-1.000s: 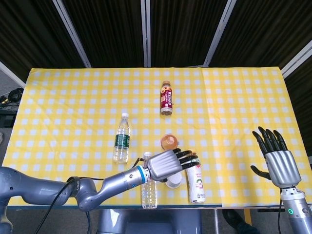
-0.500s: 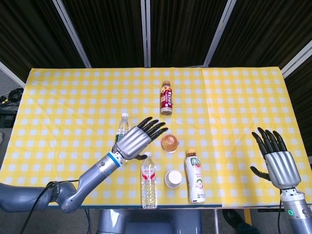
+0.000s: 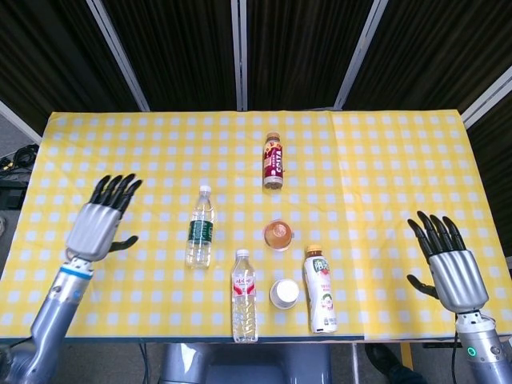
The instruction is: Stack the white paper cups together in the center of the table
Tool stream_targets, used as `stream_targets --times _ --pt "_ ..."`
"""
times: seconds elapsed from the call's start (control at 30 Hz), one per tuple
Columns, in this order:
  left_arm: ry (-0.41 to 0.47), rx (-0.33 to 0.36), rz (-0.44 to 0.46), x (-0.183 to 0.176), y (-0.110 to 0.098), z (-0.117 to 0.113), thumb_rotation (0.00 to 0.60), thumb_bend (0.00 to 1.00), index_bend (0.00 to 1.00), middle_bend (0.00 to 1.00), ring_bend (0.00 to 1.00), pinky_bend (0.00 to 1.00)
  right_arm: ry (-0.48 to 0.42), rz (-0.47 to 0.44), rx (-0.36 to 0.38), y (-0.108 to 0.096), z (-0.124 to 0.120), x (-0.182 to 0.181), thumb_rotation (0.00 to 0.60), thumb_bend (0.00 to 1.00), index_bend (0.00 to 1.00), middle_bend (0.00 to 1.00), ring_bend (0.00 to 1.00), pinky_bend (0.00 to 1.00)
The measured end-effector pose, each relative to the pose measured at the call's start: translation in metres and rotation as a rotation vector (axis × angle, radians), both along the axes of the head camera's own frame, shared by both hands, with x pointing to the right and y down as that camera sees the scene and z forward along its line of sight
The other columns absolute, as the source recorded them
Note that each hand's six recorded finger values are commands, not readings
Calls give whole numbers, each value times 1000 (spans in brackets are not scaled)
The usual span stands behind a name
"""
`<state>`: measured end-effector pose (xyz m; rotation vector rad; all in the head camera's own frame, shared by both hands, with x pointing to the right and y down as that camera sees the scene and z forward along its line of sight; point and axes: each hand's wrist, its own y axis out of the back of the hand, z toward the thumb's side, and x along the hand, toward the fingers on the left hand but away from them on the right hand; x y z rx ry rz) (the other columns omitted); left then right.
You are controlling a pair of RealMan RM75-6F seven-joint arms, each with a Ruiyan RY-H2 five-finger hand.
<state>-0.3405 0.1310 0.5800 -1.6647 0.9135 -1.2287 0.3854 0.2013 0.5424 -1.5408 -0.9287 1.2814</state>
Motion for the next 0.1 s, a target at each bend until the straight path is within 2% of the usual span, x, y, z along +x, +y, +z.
stream_targets --times 0.1 --pt "-54 -7 -76 -39 24 -11 600 0 0 0 0 0 0 -6 3 1 -1 -2 600 0 0 0 0 0"
